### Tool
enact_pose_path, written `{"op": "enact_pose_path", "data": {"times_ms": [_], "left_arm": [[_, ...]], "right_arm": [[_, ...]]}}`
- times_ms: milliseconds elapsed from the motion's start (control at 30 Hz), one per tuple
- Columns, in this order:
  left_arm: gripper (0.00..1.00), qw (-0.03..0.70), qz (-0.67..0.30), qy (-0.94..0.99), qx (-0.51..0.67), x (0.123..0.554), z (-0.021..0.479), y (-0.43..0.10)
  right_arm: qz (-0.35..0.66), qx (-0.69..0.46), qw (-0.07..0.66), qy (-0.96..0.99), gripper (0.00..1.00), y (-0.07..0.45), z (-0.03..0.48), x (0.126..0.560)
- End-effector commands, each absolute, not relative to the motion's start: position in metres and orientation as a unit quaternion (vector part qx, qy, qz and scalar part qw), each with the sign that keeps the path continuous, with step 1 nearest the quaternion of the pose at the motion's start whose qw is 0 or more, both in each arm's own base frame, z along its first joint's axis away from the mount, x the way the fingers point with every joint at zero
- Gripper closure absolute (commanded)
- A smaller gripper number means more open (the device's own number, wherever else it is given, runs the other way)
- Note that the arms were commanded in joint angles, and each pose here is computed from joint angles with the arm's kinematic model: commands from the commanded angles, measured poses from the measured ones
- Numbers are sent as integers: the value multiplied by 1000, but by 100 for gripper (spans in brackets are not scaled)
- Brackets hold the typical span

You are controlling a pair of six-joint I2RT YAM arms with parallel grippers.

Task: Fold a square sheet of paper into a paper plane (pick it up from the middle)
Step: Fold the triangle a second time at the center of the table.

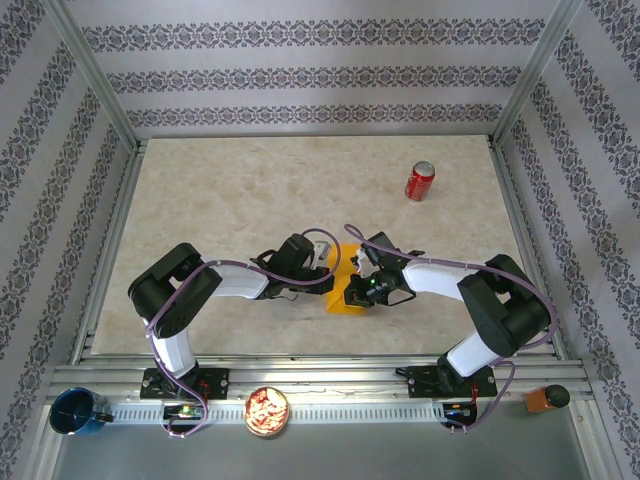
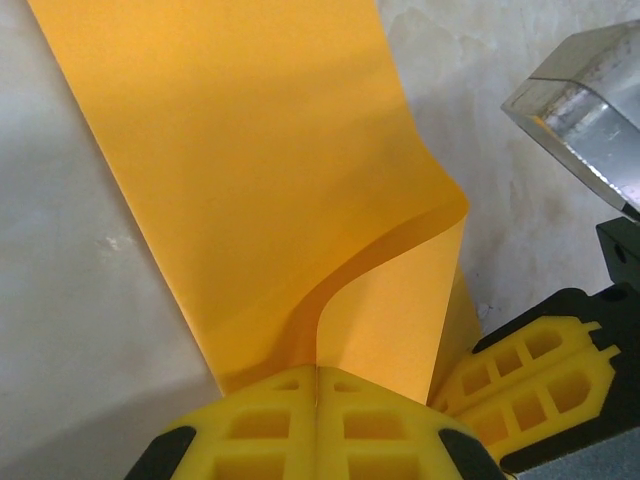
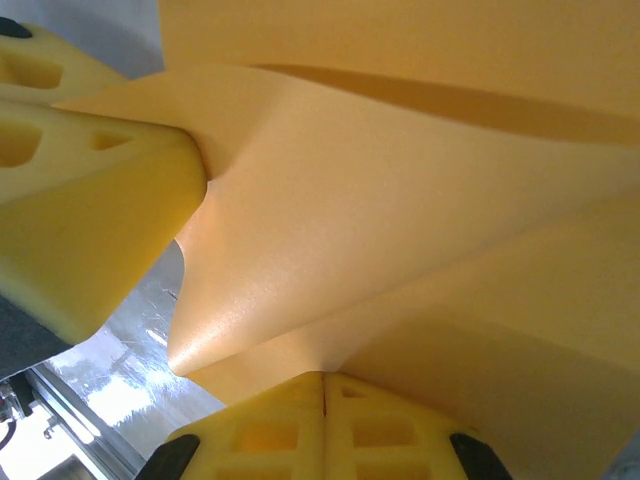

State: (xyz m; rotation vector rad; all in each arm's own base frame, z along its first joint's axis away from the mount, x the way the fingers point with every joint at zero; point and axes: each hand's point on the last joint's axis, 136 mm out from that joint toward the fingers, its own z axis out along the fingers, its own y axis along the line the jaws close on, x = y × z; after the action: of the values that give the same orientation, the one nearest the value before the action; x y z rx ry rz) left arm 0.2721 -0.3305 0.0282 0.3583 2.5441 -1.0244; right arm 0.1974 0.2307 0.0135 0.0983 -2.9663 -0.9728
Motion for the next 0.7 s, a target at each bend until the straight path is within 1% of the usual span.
{"op": "enact_pose_path", "data": {"times_ms": [0, 500, 667], "left_arm": [[97, 189, -372, 898, 137, 276, 32, -338], [97, 189, -343, 911, 126, 278, 20, -329], [97, 196, -344, 911, 119, 279, 23, -327]], "right_arm": [[-280, 25, 40, -959, 99, 218, -1, 185], [-276, 20, 39, -960, 98, 217, -1, 186], [-275, 19, 39, -960, 98, 216, -1, 185]]}}
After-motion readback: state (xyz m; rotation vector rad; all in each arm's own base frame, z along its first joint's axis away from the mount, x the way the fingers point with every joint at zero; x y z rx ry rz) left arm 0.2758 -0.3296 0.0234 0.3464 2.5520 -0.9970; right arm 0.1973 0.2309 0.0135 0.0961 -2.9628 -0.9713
